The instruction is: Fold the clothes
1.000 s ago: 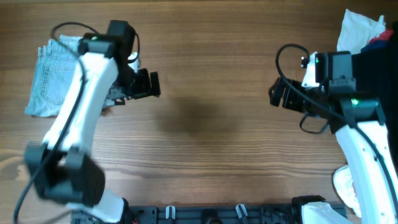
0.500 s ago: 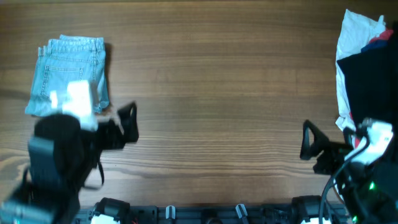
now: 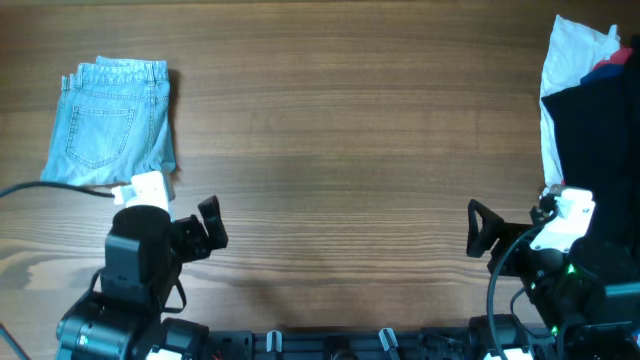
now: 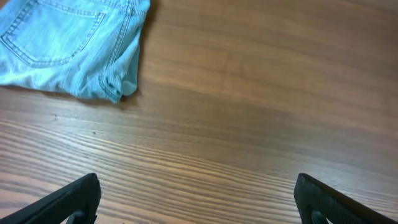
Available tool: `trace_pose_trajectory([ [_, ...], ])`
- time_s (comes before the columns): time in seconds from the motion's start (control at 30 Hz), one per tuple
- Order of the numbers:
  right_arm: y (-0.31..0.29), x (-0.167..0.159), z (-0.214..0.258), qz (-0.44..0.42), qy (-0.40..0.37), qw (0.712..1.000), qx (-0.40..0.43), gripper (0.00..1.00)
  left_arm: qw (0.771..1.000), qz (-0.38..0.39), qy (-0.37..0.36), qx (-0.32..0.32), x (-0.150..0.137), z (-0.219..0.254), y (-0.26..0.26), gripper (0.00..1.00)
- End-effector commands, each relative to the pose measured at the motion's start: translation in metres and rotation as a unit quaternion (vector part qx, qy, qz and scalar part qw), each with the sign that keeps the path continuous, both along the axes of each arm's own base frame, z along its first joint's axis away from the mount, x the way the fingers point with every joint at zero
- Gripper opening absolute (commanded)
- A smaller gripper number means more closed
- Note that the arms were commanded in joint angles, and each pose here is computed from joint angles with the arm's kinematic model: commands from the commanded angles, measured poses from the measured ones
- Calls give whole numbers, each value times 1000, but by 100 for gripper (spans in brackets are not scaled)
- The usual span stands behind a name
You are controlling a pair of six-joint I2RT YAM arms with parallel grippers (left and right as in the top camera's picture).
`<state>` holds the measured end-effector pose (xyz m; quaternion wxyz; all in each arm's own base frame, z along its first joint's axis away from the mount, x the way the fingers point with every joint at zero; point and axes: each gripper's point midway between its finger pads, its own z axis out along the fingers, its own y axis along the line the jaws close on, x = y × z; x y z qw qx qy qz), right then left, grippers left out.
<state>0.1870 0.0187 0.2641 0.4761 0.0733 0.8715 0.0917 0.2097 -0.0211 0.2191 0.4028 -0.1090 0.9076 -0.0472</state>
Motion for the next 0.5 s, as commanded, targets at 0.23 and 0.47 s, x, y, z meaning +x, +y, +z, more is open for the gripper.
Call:
trace_pose_trajectory([
  [0.23, 1, 2, -3, 7, 5, 1000, -7, 100, 1000, 9, 15, 7, 2, -8, 2, 100],
  [0.47, 1, -1, -2, 7, 1, 1000, -7, 100, 1000, 9, 15, 7, 2, -8, 2, 100],
])
